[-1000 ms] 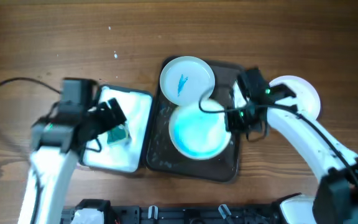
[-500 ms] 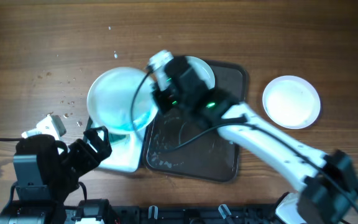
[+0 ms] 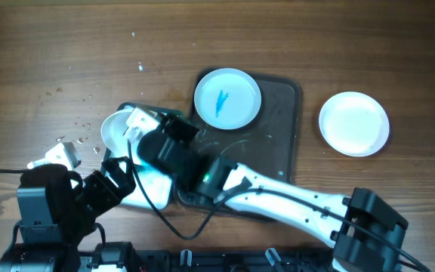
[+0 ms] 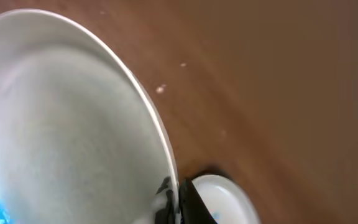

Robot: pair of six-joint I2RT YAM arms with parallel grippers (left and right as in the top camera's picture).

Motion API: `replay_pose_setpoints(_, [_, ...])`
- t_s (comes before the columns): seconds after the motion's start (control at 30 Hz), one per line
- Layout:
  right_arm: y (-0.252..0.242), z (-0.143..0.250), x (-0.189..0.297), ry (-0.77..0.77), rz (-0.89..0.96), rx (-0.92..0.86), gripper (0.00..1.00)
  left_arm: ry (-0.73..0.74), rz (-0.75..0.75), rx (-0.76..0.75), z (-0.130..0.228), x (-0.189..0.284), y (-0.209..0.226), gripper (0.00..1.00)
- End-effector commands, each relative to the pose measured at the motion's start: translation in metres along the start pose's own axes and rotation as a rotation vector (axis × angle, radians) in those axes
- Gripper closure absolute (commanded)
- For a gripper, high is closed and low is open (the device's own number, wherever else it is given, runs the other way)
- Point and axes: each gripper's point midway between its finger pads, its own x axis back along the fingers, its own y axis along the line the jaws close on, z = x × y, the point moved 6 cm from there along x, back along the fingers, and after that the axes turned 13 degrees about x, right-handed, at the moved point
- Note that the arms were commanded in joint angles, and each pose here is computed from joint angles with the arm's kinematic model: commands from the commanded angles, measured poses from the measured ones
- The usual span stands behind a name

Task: Clean dirty plates on tray and stack at the side
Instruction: 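Lift the plate with the right gripper and dip it into the basin, then carry the plate right and set it on the first cleaned plate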

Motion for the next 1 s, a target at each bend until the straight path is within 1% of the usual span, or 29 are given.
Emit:
replay_pose_setpoints(0.0, [-0.014, -0.006, 0.01, 0.031, 0.139, 0.08, 0.96, 0.0, 0.024, 0.017, -0.001, 0.003, -0.003, 0.0])
replay_pose_setpoints(0.33, [-0.018, -0.012, 0.01, 0.004, 0.156, 0.068, 0.96, 0.0, 0.024, 0.017, -0.001, 0.003, -0.003, 0.0])
replay_pose_setpoints(0.53, [-0.023, -0.009, 0.011, 0.037, 0.202, 0.077, 0.96, 0.0, 0.024, 0.017, -0.001, 0.003, -0.003, 0.0])
replay_pose_setpoints(0.8, [-0.025, -0.01, 0.013, 0.032, 0.205, 0.08, 0.96, 0.0, 0.024, 0.017, -0.001, 0.003, -0.003, 0.0])
replay_pose_setpoints(0.9, [-0.027, -0.01, 0.014, 0.026, 0.208, 0.039, 0.96, 0.0, 0.024, 0.017, -0.001, 0.003, -0.003, 0.0])
replay_pose_setpoints(0.97, [-0.029, -0.009, 0.013, 0.022, 0.213, -0.046, 0.96, 0.0, 0.024, 0.017, -0.001, 0.003, -0.003, 0.0])
